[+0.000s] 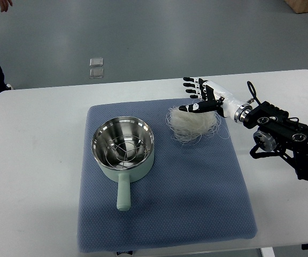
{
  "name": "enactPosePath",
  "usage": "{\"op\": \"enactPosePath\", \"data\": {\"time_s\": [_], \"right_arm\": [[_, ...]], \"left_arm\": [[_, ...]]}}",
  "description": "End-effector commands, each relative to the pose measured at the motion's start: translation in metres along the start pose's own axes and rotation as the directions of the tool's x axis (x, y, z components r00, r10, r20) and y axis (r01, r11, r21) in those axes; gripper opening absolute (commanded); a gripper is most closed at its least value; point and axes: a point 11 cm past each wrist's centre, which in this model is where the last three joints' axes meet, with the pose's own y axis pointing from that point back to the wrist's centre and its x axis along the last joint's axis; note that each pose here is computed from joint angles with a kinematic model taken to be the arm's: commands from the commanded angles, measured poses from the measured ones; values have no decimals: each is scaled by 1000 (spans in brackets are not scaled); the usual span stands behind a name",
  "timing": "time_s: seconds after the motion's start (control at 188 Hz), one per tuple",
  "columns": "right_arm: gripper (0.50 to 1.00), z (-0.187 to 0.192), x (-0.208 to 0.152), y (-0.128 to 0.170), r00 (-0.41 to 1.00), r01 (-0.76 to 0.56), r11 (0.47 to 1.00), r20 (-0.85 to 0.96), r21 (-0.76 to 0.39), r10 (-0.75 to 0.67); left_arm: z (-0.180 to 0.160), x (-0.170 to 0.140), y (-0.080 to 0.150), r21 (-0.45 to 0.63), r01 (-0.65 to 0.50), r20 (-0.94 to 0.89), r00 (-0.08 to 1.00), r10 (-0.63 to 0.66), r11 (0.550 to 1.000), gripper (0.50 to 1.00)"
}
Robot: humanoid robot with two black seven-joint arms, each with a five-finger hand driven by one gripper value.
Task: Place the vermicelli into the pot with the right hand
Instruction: 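Move the right hand down over the white vermicelli bundle, then close the right hand fingers around the vermicelli bundle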
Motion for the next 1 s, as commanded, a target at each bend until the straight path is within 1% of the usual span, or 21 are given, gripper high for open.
{"op": "enactPosePath", "data": {"time_s": [0.0,0.085,0.234,0.308,0.436,0.67,0.909,0.994], "right_arm": [[926,-4,4,1,994,25,1000,-110,-12,-26],[926,-5,0,-1,976,65,997,-206,-34,-71],[926,-11,6,0,924,109,992,-361,-60,-123],[926,-16,4,-2,894,134,988,-422,-73,-152],[926,-13,8,1,846,152,981,-498,-117,-190],[926,-9,8,1,786,169,971,-571,-168,-236],[926,2,19,1,776,127,971,-589,-203,-225],[924,4,15,0,771,134,969,-592,-209,-234]], "left_arm": [[0,0,0,0,1,0,1000,-1,1000,1000],[0,0,0,0,1,0,1000,-1,1000,1000],[0,0,0,0,-1,0,1000,1,1000,1000],[0,0,0,0,-1,0,1000,1,1000,1000],[0,0,0,0,1,0,1000,-1,1000,1000],[0,0,0,0,-1,0,1000,1,1000,1000],[0,0,0,-1,-1,0,1000,1,1000,1000],[0,0,0,-1,-1,0,1000,1,1000,1000]]}}
